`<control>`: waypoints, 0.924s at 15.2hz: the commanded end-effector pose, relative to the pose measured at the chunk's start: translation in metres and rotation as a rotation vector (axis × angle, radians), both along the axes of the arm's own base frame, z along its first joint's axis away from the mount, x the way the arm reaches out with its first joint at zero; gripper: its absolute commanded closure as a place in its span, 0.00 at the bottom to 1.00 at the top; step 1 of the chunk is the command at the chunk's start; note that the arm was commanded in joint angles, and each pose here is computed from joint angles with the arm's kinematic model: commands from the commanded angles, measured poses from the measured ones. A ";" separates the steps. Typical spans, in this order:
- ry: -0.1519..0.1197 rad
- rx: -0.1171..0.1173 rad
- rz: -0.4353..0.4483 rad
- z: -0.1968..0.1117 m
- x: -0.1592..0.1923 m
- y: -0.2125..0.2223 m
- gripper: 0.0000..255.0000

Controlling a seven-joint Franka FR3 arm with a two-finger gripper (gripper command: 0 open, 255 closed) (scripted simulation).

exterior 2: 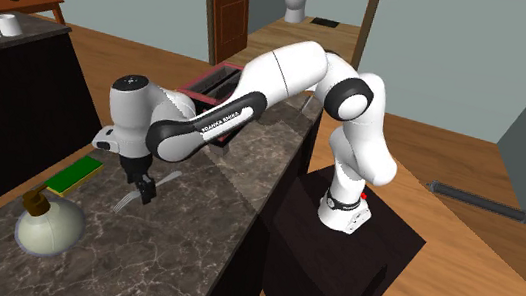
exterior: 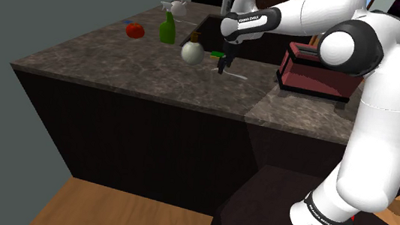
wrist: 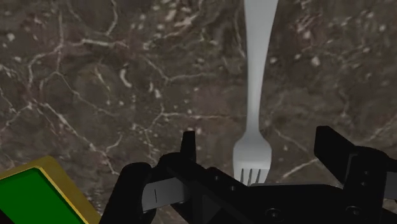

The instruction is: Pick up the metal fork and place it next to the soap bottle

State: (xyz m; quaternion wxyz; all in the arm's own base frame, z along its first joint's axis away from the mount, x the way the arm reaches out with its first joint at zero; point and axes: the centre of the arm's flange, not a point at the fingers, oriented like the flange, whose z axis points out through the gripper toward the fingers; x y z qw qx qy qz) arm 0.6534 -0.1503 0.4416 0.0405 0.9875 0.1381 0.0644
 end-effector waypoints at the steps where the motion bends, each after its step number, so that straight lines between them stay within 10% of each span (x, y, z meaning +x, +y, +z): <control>1: 0.000 0.000 0.000 0.000 0.000 0.000 0.00; 14: 0.000 0.000 0.000 0.049 -0.007 0.003 0.00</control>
